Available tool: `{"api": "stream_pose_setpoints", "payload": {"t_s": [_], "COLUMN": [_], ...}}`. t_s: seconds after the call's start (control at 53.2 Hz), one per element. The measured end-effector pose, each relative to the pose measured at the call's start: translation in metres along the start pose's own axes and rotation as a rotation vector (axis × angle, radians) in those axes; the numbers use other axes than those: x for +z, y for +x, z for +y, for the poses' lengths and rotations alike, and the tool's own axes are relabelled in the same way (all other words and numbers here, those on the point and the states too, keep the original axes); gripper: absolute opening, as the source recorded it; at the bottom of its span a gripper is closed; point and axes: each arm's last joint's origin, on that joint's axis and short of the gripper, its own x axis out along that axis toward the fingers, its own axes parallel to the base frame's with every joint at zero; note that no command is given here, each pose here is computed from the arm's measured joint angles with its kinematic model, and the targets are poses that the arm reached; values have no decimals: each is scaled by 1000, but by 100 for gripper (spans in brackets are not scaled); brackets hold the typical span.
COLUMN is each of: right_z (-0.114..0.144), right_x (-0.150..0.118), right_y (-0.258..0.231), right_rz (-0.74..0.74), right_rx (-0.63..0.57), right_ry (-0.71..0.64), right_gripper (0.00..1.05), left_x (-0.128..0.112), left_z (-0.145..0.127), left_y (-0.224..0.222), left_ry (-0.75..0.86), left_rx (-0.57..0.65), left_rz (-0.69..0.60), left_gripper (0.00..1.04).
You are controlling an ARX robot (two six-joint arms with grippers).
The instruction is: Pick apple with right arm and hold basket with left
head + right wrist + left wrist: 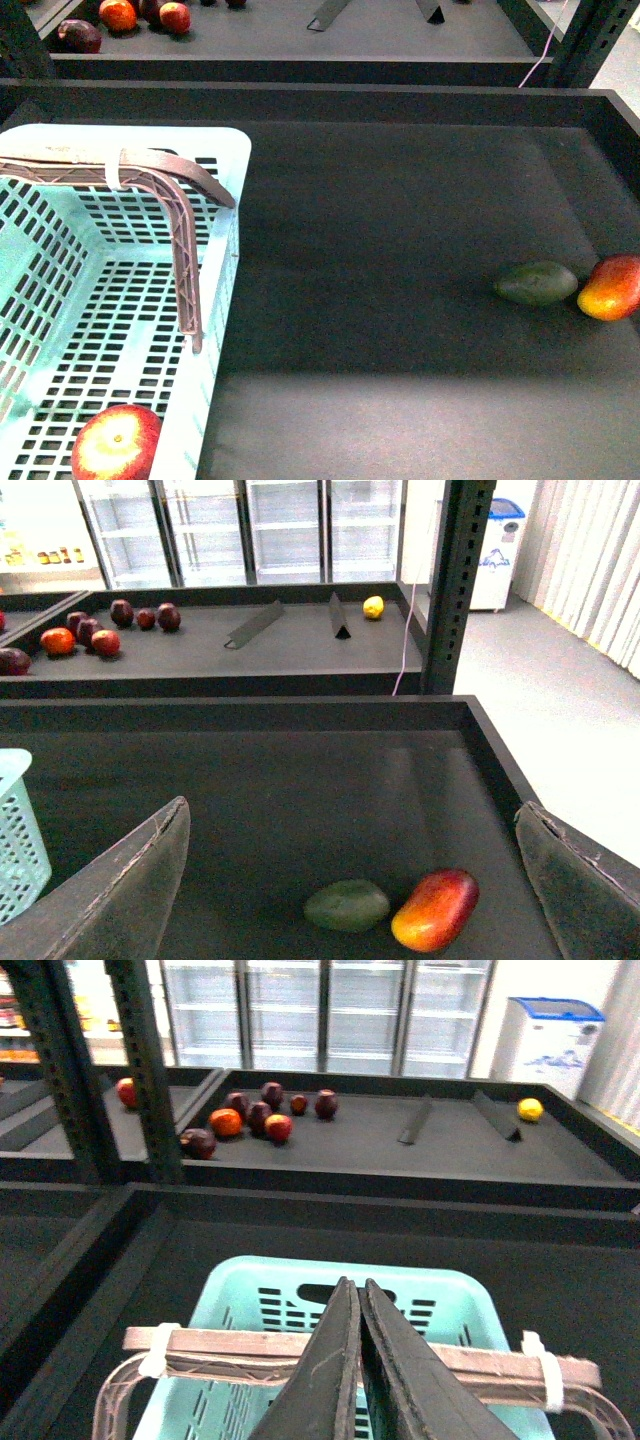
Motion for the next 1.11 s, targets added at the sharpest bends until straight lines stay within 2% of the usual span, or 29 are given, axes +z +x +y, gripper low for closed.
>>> {"api": "stream_pose_setpoints", "payload": {"t_s": [0.413,1.109], "right_z": [0,0], "right_x": [0,0], "right_y": [0,0], "right_rz": [0,0], "right_rx": [-1,0], "right_ry": [0,0], "right_gripper": [96,96], "left_x": [-14,-12], "left_z": [3,3], "left_y": [-19,-40], "left_ry": [4,4], "left_rx": [16,17], "left_rz": [-10,-23], "left_gripper": [3,3]}}
